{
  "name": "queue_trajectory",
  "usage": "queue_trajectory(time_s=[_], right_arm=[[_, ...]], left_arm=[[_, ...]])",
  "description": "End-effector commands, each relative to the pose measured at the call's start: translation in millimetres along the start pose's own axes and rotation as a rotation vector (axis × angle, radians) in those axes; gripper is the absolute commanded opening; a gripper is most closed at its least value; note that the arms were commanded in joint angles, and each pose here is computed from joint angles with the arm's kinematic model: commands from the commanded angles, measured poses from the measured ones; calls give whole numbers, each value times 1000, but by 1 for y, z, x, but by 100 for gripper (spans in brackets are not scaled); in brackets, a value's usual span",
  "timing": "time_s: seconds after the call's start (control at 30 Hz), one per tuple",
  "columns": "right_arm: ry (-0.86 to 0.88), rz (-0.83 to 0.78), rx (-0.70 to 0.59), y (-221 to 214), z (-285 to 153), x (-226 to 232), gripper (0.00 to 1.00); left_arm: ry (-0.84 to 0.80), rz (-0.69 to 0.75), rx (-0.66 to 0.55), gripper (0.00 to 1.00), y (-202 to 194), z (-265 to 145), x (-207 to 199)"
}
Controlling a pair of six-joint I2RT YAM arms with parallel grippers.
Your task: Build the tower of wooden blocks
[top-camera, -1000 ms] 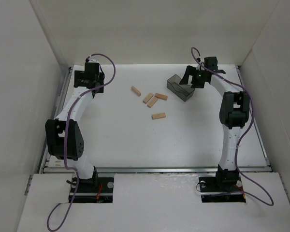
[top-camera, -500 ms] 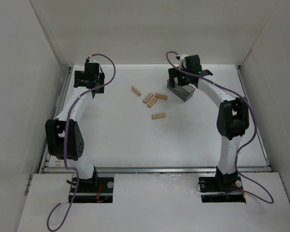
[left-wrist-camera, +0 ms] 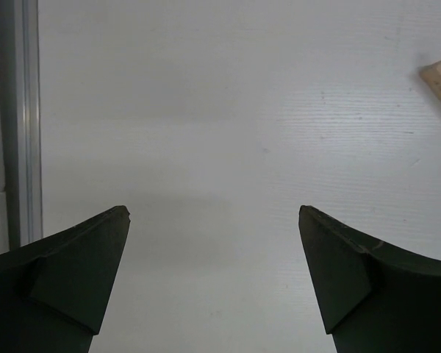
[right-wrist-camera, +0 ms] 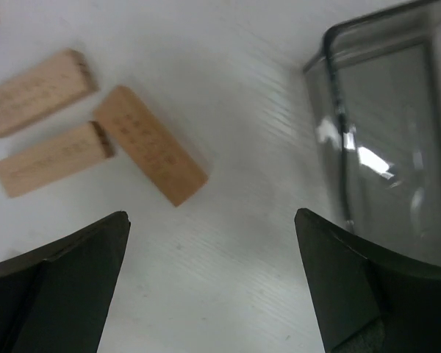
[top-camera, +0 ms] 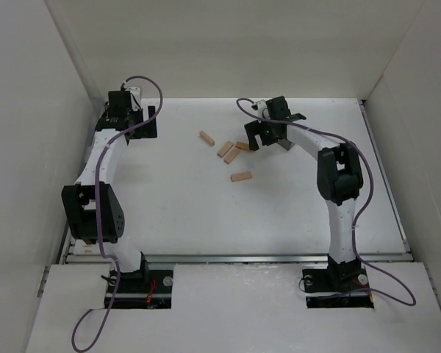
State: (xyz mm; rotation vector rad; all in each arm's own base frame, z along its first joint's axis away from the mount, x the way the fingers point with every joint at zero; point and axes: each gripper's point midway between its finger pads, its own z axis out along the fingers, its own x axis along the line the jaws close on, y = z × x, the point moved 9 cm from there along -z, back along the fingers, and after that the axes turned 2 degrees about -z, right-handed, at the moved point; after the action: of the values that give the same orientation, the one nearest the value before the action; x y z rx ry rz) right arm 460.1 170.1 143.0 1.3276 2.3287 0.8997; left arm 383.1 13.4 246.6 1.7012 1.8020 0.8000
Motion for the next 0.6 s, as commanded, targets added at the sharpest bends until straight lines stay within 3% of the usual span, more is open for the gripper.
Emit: queue_trajectory(time_s=[0.0, 0.17, 0.37, 0.57], right_arm=[[-74, 59, 12, 9, -7, -19, 100], [-196, 136, 23, 4, -5, -49, 100], [-206, 124, -43, 21, -23, -53, 100], [-35, -200, -55, 6, -25, 6, 100]], left_arm=[[-50, -77, -136, 100, 30, -33, 1], [-78, -199, -255, 100, 50, -54, 20], [-122, -215, -230, 100, 55, -52, 16], [-198, -232, -210, 100, 57, -49, 12]])
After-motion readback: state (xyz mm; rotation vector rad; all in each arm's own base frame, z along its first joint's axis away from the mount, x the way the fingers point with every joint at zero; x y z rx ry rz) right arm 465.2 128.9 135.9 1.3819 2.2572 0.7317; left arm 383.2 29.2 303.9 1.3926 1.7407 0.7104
